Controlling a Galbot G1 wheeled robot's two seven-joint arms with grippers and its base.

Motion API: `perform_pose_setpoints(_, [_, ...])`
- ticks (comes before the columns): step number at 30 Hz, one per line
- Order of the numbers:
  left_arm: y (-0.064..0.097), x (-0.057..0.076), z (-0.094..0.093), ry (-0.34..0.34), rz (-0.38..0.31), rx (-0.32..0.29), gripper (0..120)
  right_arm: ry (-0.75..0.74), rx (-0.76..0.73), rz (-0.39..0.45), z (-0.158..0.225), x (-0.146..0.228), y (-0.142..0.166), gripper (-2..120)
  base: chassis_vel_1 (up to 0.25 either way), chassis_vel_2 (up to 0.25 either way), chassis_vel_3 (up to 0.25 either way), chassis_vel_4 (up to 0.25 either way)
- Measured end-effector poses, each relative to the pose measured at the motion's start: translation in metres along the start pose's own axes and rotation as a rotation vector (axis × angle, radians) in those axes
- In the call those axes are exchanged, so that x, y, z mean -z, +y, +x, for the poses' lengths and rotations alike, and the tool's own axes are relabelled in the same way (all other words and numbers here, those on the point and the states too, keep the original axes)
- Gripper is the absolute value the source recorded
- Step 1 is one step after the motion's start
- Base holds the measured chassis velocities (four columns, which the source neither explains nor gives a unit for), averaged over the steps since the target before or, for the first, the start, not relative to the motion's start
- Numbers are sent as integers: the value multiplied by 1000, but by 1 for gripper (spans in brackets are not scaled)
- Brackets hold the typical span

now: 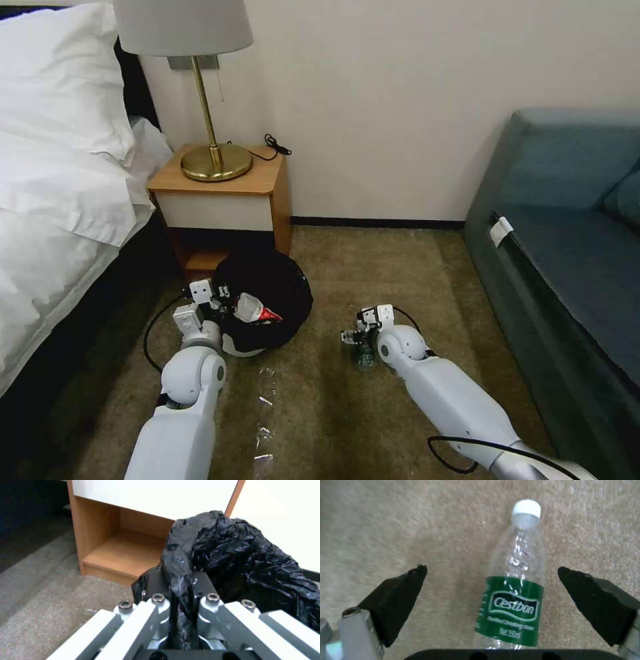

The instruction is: Pick up the trash bin, then pick up the garbage on the floor and place it into the trash bin.

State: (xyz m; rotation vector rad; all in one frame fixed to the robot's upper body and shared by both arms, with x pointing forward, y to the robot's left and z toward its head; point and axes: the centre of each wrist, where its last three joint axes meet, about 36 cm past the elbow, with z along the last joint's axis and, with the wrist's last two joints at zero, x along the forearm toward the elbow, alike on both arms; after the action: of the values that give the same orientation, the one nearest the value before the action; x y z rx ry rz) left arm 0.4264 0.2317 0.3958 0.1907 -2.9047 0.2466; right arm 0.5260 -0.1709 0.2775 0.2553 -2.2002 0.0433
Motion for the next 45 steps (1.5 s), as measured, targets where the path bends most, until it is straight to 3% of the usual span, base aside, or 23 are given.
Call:
perform_pose_setpoints(16, [-12, 9, 7, -14, -10, -1, 5, 10, -14, 40, -37, -33, -14, 99, 0, 0, 0, 0])
perform_pose_setpoints(19, [-12, 8, 7, -11, -11, 1, 5, -2, -21, 35, -42, -45, -19, 76, 0, 0, 0, 0])
perform_pose_setpoints(25, [-13, 7, 7, -10, -11, 0, 5, -11, -24, 35, -43, -48, -21, 57, 0, 0, 0, 0])
perform_pose_setpoints(30, [-12, 7, 7, -10, -13, 1, 5, -26, -28, 36, -43, -50, -23, 33, 0, 0, 0, 0])
perform_pose_setpoints(36, [-11, 5, 7, -6, -14, 2, 5, -33, -30, 35, -43, -52, -24, 22, 0, 0, 0, 0])
perform_pose_setpoints(40, [-10, 4, 7, -3, -15, 1, 5, -54, -35, 20, -40, -49, -28, 21, 0, 0, 0, 0])
perform_pose_setpoints(45, [-10, 0, 4, 7, -13, 3, 5, -163, -32, -49, -22, -17, -32, 21, 0, 0, 0, 0])
